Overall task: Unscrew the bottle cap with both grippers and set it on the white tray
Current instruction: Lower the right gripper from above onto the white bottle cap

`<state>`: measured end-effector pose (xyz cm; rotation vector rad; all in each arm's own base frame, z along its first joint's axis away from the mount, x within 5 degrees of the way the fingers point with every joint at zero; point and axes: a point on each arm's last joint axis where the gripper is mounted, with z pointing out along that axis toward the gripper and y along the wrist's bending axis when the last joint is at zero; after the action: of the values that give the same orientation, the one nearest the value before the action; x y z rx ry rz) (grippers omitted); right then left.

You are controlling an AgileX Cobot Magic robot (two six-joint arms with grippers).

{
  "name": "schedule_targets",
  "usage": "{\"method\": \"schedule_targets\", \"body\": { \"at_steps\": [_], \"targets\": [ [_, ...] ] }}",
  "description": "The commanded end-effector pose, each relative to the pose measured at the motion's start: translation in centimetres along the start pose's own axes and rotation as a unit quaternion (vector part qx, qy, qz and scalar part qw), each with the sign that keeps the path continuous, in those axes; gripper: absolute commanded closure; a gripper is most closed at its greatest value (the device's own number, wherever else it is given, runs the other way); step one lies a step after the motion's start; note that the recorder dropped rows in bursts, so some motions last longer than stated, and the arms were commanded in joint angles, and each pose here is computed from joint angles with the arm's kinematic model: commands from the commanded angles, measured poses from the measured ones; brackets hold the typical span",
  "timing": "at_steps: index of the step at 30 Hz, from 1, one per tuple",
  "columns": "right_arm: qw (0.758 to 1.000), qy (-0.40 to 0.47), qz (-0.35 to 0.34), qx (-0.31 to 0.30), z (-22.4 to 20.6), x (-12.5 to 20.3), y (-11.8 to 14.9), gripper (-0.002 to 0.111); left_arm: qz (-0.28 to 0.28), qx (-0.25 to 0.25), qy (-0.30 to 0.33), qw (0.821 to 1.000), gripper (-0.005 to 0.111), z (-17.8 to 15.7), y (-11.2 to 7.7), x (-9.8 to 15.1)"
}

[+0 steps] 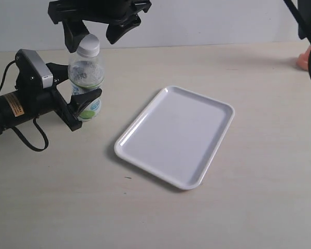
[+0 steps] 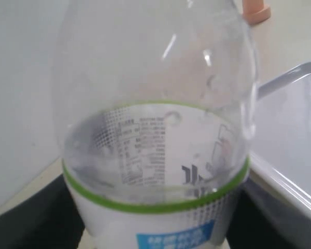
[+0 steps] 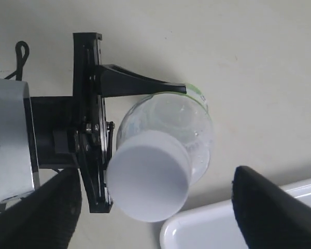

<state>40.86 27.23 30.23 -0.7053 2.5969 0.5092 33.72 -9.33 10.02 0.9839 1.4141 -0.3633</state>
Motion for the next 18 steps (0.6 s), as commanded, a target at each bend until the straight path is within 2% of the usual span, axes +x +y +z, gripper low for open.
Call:
{"method": "schedule_targets", "body": {
  "at_steps": [1, 10, 18],
  "targets": [
    [1.0, -0.008, -0.002, 0.004, 0.5, -0.23, -0.13, 0.033, 0.002, 0.002, 0.0, 1.0, 0.056, 0.07, 0.0, -0.22],
    [1.0, -0.03, -0.006, 0.005, 0.74, -0.64, -0.2, 0.033, 0.0, 0.006, 0.0, 1.0, 0.056, 0.07, -0.06, -0.23],
    [1.0, -0.027, -0.006, 0.003, 0.74, -0.59, -0.17, 0.049, 0.0, 0.005, 0.0, 1.0, 0.056, 0.07, -0.04, -0.23]
  ]
}}
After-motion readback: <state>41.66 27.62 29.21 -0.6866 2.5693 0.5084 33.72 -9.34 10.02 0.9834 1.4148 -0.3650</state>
